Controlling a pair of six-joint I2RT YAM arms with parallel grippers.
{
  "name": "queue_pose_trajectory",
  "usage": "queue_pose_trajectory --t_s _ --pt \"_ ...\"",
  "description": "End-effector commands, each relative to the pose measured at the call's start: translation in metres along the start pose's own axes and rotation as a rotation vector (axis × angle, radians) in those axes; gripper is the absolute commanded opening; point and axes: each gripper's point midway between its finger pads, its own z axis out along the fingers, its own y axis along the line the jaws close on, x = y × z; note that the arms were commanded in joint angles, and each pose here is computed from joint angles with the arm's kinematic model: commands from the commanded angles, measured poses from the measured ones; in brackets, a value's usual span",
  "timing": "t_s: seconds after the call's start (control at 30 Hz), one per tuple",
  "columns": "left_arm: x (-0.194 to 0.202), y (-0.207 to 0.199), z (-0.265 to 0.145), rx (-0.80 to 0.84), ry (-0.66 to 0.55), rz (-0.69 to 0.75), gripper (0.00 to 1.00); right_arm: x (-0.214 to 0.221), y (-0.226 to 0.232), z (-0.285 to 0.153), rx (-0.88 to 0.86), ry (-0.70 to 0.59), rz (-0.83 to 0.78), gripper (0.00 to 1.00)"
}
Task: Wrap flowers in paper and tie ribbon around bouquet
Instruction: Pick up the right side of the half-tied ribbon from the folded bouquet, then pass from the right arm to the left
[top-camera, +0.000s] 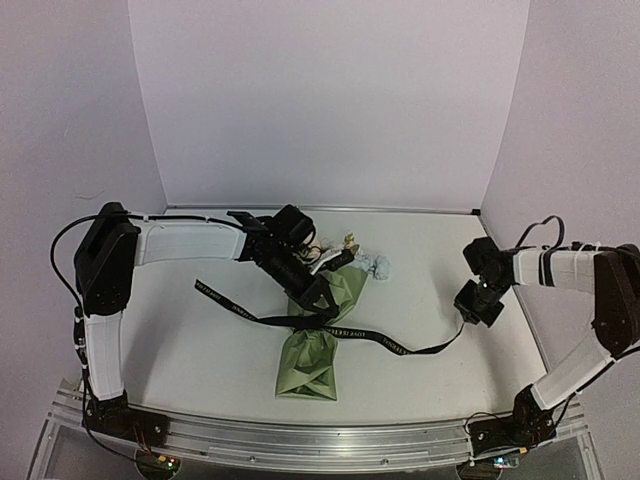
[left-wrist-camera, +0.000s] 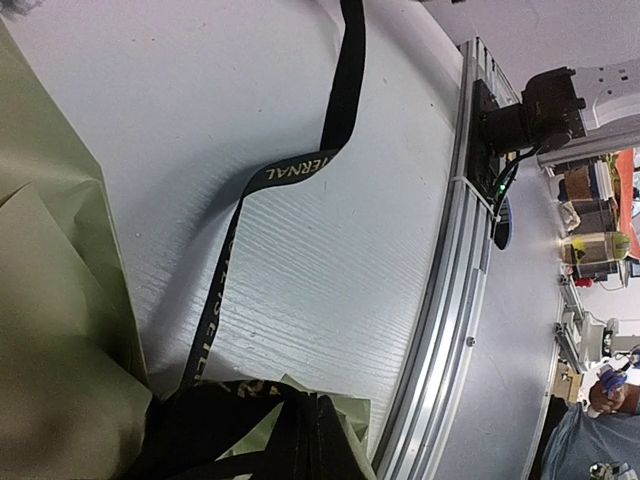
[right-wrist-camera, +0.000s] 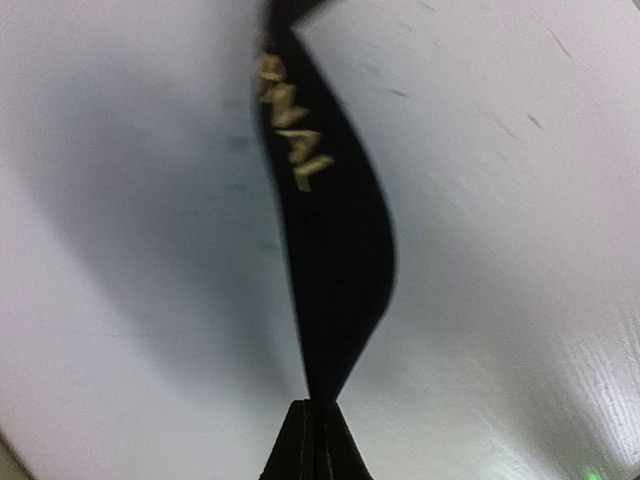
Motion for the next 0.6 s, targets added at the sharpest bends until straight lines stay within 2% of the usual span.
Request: queue_pose_trajectory --t_s 0.0,0.1,0.23,0.4,0.57 --pt "-0.015 -0.024 0.0 0.04 -0.041 0.115 0.0 -0.019 0.094 -0.052 -0.21 -0.032 -0.076 0.0" --pt "-0.018 -0.021 0.011 0.022 -0.043 0.132 0.0 -0.022 0.155 -0.086 -0.333 -0.019 -0.097 0.0" --pt "-0.021 -0.014 0.027 0.002 -0.044 0.15 0.0 -0.019 0.212 -0.105 -0.443 0.054 -0.062 0.0" --pt "-0.022 -0.008 0.043 0.0 -0.052 0.169 0.0 -0.02 0.242 -0.109 -0.496 0.093 -0.004 0.0" --pt "-0.02 -0.004 0.051 -0.011 -0.063 0.18 0.0 -0.033 0.275 -0.134 -0.583 0.091 0.035 0.0"
